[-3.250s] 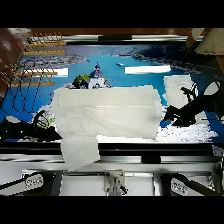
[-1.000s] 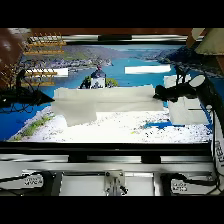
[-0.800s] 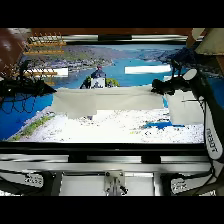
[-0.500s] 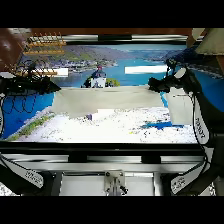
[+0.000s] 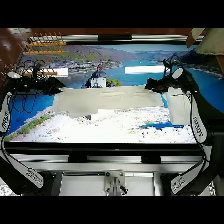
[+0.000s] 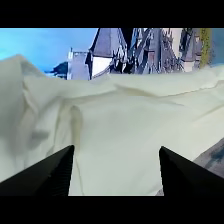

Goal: Fold the shirts.

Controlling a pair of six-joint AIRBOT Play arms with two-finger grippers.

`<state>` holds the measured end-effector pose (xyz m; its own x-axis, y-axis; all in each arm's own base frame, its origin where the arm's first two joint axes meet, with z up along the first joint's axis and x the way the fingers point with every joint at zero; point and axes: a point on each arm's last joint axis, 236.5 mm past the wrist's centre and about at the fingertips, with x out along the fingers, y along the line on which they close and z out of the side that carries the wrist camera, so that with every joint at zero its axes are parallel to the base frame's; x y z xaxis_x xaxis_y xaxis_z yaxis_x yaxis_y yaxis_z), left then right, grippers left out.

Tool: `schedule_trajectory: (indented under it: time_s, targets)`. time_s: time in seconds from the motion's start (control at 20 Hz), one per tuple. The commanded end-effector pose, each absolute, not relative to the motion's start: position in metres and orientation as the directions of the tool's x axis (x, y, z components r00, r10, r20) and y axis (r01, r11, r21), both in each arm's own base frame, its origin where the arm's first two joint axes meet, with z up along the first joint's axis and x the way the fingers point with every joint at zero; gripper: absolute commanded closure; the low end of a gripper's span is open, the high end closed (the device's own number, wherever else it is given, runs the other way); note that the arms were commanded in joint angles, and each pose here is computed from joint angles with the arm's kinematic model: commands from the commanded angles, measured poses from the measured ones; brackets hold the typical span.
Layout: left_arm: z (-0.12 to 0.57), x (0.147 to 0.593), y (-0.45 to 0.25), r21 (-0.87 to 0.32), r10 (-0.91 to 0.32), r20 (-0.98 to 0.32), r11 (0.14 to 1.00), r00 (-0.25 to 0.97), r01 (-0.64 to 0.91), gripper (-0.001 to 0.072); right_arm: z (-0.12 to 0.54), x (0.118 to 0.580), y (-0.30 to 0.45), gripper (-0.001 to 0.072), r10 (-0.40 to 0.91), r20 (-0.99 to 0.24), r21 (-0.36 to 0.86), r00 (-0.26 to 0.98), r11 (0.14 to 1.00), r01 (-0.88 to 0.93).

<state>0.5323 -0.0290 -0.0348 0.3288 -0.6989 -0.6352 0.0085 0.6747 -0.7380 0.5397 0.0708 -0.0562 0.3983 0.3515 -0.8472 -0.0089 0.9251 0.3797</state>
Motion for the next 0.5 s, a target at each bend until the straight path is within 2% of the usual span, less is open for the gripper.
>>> schedule_trajectory:
  time_s: [0.0, 0.25, 0.45]
  targets:
    - [-0.007, 0.520, -0.031, -0.751, -0.736, -0.619, 0.657, 0.274, 0.068, 0.0110, -0.037, 0.520, 0.027, 0.0021, 0.231, -0.901, 0.241, 0.367, 0.970, -0.021]
    - [0.026, 0.511, -0.046, -0.741, -0.746, -0.613, 0.657, 0.260, 0.138, 0.0116, -0.073, 0.496, 0.020, 0.0022, 0.296, -0.928, 0.320, 0.227, 0.945, 0.074]
    - [0.037, 0.495, -0.072, -0.746, -0.769, -0.610, 0.639, 0.191, 0.187, 0.0117, -0.100, 0.495, 0.038, 0.0022, 0.357, -0.916, 0.379, 0.185, 0.919, 0.104]
